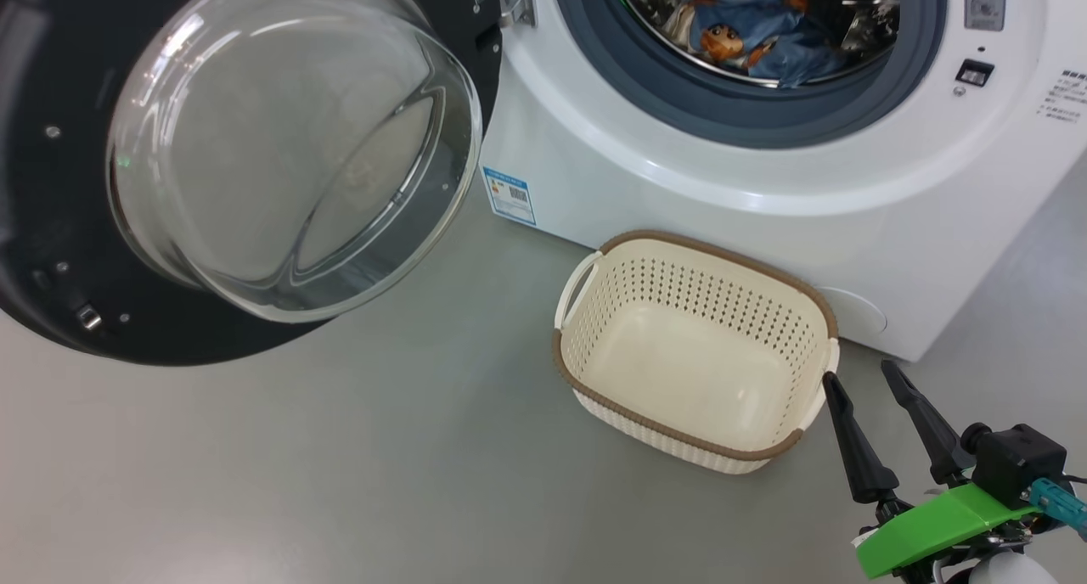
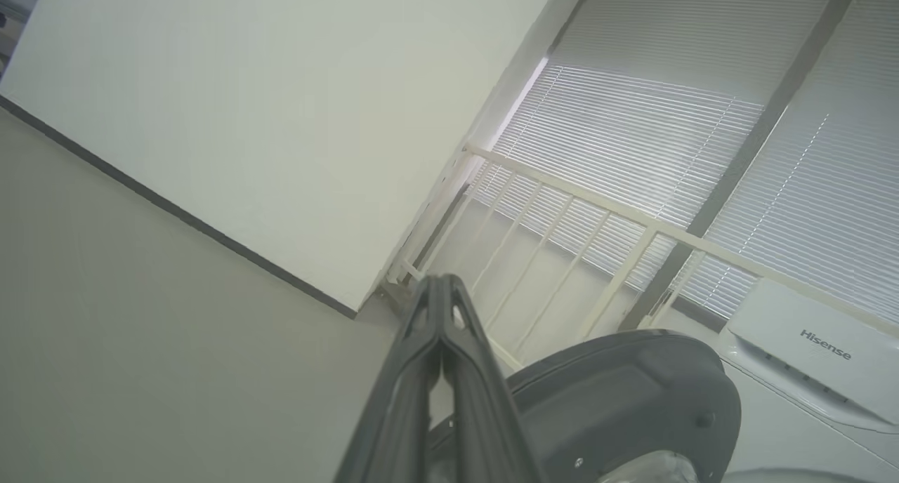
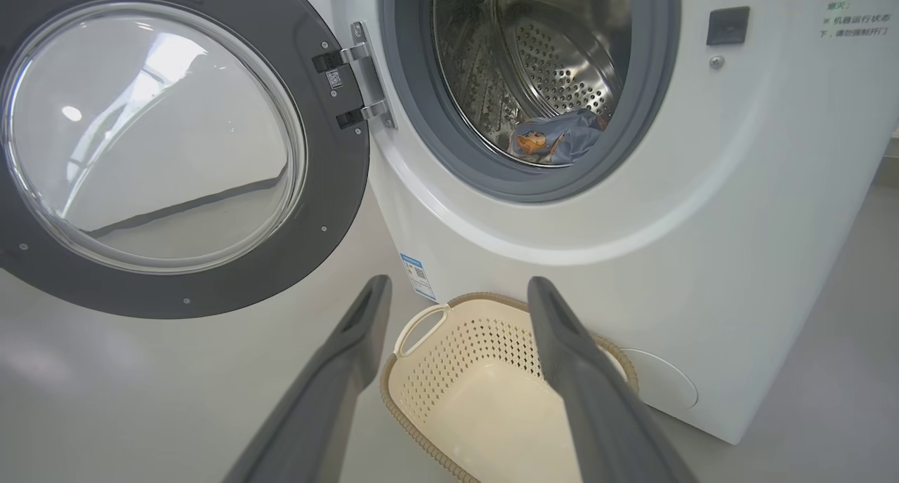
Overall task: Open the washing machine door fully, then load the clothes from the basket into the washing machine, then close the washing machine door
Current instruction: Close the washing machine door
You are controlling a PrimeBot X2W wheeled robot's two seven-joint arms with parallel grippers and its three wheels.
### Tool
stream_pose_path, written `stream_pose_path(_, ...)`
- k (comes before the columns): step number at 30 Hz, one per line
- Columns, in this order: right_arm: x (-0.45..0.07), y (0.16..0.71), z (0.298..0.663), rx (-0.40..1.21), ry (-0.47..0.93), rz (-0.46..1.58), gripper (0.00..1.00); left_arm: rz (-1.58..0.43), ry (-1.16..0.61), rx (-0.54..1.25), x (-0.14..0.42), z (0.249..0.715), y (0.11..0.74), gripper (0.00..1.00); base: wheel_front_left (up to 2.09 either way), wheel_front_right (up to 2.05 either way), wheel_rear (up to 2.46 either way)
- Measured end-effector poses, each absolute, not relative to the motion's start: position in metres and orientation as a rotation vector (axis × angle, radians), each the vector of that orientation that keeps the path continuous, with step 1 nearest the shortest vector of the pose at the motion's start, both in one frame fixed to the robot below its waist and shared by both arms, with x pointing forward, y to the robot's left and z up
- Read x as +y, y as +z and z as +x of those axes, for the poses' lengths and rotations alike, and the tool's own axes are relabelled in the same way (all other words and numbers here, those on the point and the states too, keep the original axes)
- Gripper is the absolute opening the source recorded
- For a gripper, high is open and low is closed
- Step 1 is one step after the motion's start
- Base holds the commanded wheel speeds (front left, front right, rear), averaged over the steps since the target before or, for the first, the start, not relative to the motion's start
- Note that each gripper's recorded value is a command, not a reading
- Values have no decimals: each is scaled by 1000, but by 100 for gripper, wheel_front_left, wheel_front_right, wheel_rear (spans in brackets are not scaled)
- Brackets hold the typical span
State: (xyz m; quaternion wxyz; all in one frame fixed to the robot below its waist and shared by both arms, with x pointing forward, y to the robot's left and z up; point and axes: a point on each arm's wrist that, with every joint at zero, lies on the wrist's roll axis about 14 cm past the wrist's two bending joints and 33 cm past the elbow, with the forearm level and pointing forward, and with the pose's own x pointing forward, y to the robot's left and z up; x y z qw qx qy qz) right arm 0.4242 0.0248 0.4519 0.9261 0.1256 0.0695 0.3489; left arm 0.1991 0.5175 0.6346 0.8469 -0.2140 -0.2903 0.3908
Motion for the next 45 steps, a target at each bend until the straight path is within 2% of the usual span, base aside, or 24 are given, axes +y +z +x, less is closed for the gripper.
stream_pose_path(8,19,432,429,184,698,270,100,-735,811,-533,555,227,628,0,0,0,0)
stream_pose_path(15,9,416,435,212,678,264,100,-956,735,-379,551,262,600,0,0,0,0)
stream_pose_path(31,4,401,447,227,683,245,100,-977,679,-166,538,289,576,0,0,0,0)
stream_pose_path(45,1,398,447,232,682,242,100,-960,668,-137,533,299,571,0,0,0,0)
